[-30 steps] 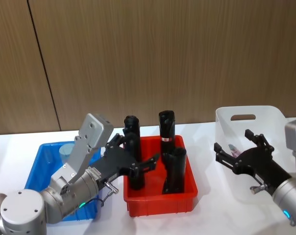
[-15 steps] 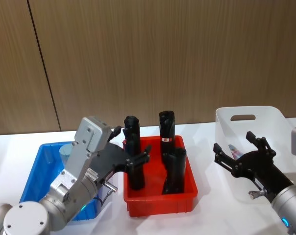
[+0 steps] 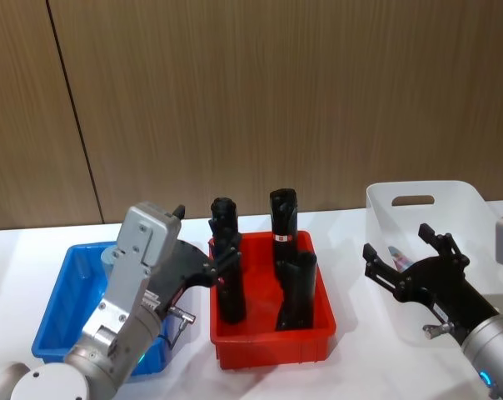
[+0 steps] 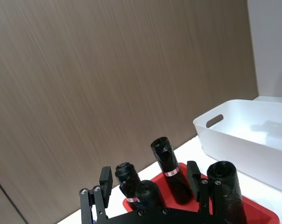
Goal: Pick the cotton swabs from the blue box and place them into the white box.
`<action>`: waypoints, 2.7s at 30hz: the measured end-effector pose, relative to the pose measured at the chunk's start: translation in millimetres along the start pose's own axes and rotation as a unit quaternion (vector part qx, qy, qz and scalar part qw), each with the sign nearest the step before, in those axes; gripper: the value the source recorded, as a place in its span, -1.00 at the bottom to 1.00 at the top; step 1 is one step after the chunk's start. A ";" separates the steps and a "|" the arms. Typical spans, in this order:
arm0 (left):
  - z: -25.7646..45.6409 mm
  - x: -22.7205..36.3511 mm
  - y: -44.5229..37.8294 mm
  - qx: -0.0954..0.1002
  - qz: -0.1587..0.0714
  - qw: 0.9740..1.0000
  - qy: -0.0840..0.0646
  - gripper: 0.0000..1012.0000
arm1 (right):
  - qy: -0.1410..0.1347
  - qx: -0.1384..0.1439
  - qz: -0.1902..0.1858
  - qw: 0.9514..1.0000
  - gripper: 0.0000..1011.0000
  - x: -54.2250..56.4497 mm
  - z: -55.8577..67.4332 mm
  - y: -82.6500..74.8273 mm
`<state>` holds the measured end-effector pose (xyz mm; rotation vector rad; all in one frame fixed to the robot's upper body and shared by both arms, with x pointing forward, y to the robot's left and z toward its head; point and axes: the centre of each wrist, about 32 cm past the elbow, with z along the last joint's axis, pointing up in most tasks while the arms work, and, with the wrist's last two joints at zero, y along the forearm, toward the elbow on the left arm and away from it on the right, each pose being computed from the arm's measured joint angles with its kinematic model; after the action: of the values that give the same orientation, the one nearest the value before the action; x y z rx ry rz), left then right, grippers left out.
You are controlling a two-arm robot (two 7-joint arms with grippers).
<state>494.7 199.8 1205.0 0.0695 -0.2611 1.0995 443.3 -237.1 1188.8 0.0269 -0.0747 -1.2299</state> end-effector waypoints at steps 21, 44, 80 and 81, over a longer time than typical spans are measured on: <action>0.3 -2.8 1.9 -0.004 0.012 1.000 -0.001 0.98 | 0.000 0.000 0.002 1.000 0.98 -0.1 -0.1 0.2; 0.2 -2.5 1.8 -0.003 0.013 1.000 -0.001 0.98 | 0.019 -0.036 0.100 0.994 0.98 4.4 6.4 13.5; 0.1 -2.5 1.8 -0.003 0.013 1.000 -0.001 0.98 | 0.067 -0.124 0.178 0.974 0.98 17.8 -23.9 80.4; 0.2 -2.5 1.8 -0.003 0.013 1.000 -0.001 0.98 | 0.067 -0.125 0.177 0.974 0.98 18.4 -25.1 81.5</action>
<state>492.0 198.4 1204.4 0.0612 -0.2676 1.1237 527.9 -227.6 1169.4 -0.1184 0.1866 -0.8702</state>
